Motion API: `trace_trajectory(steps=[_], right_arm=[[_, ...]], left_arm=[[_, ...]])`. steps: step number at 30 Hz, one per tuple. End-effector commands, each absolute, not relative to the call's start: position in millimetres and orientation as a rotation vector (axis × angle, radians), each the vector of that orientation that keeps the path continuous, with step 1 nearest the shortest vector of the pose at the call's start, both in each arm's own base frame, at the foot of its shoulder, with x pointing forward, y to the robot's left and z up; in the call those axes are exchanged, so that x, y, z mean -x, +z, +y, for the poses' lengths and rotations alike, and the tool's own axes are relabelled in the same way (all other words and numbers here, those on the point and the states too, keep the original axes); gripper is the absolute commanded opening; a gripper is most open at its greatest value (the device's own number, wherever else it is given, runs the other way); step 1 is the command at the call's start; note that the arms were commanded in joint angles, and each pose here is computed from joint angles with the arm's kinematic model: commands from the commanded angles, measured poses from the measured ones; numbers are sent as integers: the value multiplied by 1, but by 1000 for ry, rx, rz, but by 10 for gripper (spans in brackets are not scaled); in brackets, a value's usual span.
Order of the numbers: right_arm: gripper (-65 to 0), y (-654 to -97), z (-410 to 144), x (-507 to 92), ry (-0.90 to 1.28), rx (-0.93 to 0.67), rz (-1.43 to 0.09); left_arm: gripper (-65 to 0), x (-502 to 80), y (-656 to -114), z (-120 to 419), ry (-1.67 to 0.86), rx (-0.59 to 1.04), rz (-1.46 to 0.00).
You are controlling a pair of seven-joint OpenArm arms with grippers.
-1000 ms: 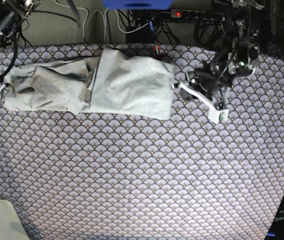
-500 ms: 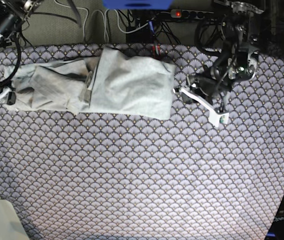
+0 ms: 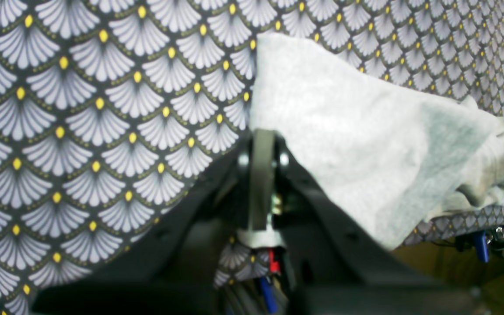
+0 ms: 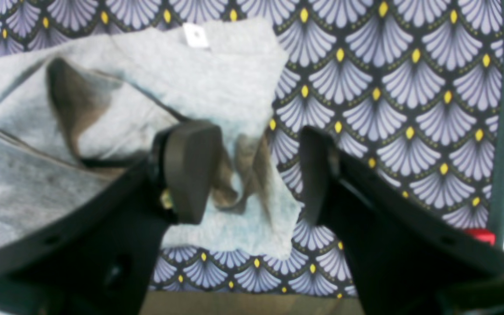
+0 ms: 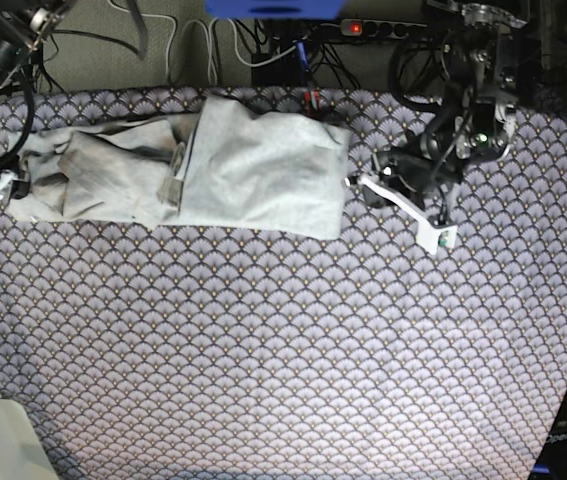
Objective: Fold the T-shirt properly
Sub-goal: 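Release the folded end and move the left gripper away to the side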
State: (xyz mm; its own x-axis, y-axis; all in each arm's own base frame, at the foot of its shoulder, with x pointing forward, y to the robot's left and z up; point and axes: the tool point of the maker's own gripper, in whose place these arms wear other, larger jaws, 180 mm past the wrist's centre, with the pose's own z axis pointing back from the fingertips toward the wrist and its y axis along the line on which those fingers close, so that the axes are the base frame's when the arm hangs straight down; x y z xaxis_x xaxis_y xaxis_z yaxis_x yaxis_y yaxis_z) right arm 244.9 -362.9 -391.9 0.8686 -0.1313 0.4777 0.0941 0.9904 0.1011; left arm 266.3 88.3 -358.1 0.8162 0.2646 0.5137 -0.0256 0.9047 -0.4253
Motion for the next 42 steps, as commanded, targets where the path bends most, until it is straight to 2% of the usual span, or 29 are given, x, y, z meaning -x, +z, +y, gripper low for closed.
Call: trace_trajectory(steps=[1, 16, 32, 36, 42], right_arm=[[-303, -379, -370, -253, -113, -60, -550], [-303, -412, -361, -234, -158, -132, -461], [-310, -431, -335, -222, -164, -184, -426], [-394, -431, -334, -224, -164, -186, -428], [-621, -430, -334, -225, -166, -185, -433]], left_arm=[[-646, -273, -349, 87, 152, 429, -635], [-646, -273, -348, 90, 158, 423, -640], [-646, -297, -327, 164, 337, 332, -756], [-646, -294, -329, 166, 342, 328, -751], [-646, -295, -329, 167, 343, 325, -752]])
